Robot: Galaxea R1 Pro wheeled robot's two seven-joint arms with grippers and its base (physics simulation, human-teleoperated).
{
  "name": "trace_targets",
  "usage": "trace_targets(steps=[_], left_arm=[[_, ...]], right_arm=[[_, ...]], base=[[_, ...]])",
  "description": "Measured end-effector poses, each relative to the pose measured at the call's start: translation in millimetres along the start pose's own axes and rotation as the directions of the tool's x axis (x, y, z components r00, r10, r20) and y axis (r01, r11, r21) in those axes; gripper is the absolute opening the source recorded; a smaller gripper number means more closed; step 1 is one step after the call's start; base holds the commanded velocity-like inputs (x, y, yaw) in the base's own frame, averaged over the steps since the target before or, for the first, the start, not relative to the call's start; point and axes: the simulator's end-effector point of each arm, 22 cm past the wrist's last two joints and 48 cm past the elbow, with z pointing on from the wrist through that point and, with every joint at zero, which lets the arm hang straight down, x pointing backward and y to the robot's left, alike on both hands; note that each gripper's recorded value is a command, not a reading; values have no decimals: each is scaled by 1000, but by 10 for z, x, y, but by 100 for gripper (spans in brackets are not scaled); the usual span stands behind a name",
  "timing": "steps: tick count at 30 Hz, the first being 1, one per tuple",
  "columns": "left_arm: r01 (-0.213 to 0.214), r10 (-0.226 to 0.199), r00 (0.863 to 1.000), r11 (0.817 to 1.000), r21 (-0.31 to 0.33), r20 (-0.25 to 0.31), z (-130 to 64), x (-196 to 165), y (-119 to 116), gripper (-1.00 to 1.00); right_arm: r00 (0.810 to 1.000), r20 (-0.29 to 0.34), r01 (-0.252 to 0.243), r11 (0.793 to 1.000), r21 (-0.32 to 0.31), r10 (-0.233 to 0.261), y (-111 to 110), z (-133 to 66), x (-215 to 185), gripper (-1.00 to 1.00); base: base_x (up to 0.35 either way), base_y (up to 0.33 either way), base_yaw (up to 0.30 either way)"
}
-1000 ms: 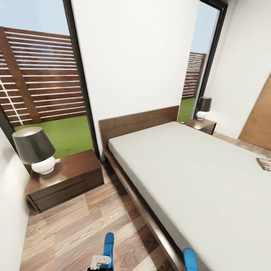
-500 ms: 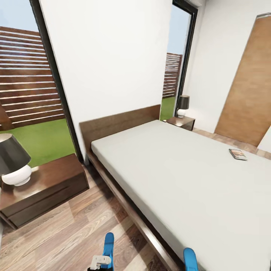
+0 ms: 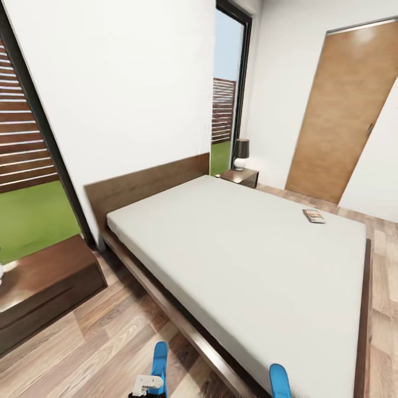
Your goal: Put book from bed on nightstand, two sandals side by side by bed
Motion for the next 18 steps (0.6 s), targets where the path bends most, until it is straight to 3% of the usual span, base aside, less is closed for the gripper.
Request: trace_targets(steps=[6, 10, 13, 16, 18], left_arm=[[-4, 4, 1000, 999, 34, 1, -3, -7, -68, -100], [-11, 10, 1000, 990, 143, 9, -69, -51, -201, -100], [-38, 25, 998, 966, 257, 52, -154, -263, -346, -100], [-75, 48, 994, 953, 292, 99, -206, -617, -342, -100], [-65, 44, 996, 950, 305, 77, -211, -737, -367, -100]], right_arm=[[1000, 5, -9, 1000, -4, 9, -21, -23, -28, -100], [1000, 8, -16, 999, -40, 16, 25, -49, -54, -100], [1000, 19, -16, 997, -79, 18, 4, -139, -131, -100], [998, 59, 2, 998, -68, 2, -167, -271, -378, -100], [996, 81, 27, 998, -55, -22, -250, -346, -592, -100]], base=[[0, 0, -300], [0, 0, -300], [0, 0, -300], [0, 0, -300], [0, 0, -300]])
